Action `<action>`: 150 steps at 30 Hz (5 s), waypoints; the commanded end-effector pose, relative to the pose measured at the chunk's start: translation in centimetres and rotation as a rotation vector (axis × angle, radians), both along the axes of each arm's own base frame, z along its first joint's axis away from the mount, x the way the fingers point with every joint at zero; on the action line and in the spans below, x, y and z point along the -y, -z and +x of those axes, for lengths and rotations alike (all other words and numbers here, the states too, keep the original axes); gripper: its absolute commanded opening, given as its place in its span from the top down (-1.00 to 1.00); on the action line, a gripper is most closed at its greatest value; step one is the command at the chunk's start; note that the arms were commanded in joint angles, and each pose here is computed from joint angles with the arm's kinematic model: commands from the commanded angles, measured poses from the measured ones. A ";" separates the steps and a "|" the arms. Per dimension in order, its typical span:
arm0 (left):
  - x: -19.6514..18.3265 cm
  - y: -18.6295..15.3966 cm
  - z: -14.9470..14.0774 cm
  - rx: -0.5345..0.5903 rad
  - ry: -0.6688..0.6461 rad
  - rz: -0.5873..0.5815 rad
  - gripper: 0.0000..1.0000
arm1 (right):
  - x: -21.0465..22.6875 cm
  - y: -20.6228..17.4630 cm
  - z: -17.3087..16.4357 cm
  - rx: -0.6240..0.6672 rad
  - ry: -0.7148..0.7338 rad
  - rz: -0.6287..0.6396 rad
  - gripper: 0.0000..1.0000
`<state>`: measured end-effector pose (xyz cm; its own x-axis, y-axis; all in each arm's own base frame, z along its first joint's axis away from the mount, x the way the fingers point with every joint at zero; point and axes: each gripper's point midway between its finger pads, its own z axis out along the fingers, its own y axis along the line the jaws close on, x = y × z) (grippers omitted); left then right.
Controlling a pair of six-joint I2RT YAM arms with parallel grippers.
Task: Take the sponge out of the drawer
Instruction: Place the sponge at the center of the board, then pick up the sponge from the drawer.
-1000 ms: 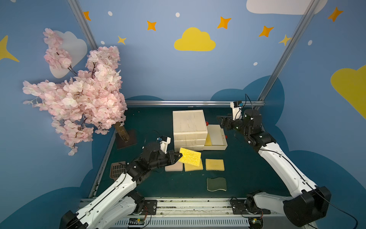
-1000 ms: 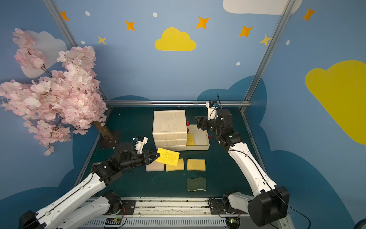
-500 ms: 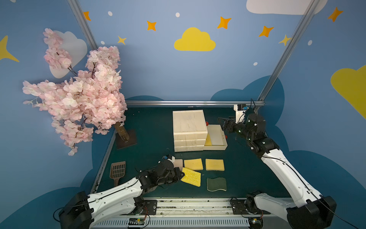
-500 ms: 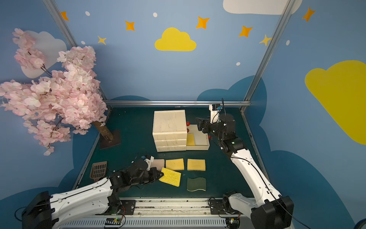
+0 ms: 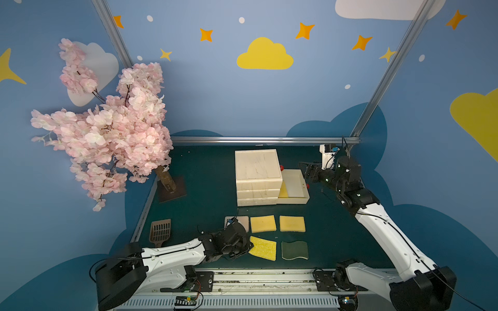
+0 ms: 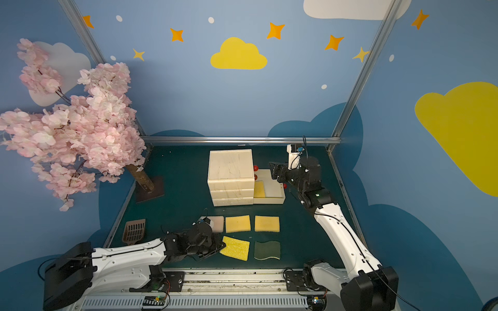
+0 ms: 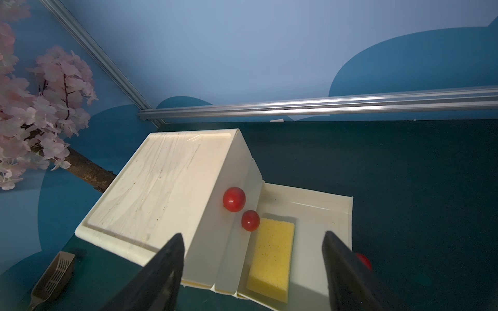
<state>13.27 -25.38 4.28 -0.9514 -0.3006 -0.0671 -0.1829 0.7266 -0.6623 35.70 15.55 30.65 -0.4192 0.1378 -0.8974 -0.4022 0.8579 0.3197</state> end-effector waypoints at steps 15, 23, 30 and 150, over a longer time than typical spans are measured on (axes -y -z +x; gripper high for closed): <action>1.5 1.4 0.8 -0.028 -0.021 0.016 0.95 | 0.1 0.3 0.3 -0.015 -0.026 0.049 -0.59; 2.5 0.8 0.6 -0.034 0.016 0.056 0.95 | 0.7 0.5 0.6 -0.021 -0.016 0.073 -0.59; 2.0 1.2 0.2 -0.050 -0.003 0.066 0.92 | 0.9 0.4 0.5 -0.017 -0.009 0.077 -0.59; -3.1 -25.6 16.7 0.906 0.183 -0.041 -0.99 | -1.4 14.5 8.0 -0.614 -0.101 -0.287 1.00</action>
